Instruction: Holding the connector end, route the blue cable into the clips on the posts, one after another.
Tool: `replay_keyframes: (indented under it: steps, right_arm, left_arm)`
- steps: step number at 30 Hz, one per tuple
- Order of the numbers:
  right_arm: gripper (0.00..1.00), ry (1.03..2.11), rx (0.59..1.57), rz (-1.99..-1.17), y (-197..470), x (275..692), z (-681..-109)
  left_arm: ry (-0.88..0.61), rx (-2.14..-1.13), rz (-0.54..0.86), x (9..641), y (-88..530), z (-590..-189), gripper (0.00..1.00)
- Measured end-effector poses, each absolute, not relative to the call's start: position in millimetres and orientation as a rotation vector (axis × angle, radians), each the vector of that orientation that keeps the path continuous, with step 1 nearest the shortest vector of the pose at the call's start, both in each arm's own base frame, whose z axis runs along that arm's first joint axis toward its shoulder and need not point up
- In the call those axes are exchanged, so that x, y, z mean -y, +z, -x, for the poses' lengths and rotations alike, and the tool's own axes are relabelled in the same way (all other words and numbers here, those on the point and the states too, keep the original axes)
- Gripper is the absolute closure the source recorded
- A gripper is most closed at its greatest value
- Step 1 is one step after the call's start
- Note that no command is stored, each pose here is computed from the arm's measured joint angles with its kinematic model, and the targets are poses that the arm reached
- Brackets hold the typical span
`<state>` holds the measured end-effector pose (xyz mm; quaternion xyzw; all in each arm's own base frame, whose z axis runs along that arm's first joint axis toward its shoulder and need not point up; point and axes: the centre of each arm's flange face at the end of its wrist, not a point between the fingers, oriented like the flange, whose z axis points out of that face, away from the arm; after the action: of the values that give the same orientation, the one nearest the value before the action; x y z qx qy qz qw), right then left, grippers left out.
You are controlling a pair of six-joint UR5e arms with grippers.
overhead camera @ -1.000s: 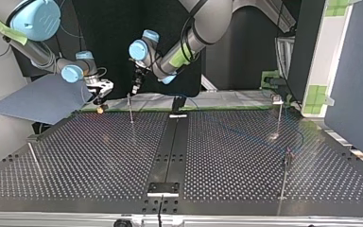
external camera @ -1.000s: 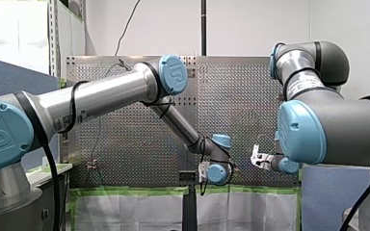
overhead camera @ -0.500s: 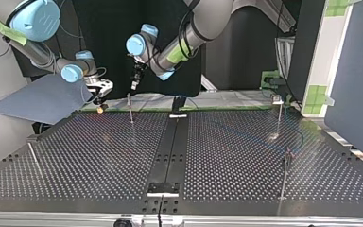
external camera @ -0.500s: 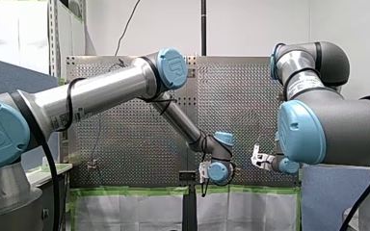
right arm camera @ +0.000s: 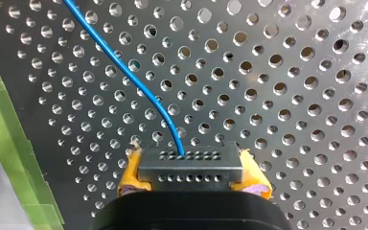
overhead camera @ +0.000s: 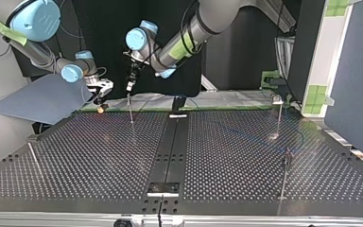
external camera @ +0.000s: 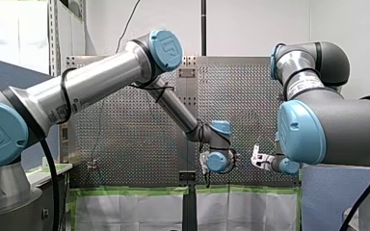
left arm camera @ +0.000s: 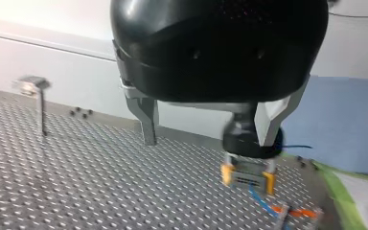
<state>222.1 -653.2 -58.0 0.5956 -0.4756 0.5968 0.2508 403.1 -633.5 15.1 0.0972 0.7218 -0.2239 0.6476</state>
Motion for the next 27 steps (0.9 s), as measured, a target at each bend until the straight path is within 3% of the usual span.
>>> replay_keyframes:
  steps: [6,16,27]
  right_arm:
    - [1.0,1.627,1.293,-1.624,-58,653,-222]
    - [1.0,1.631,1.294,-1.628,-59,652,-223]
    - [1.0,1.63,1.298,-1.63,-61,651,-223]
  left_arm:
    - [-0.569,-1.611,-0.157,622,39,-407,0.0]
    - [-0.58,-1.676,-0.1,593,67,-394,0.0]
    - [-0.565,-1.684,-0.089,568,100,-373,0.0]
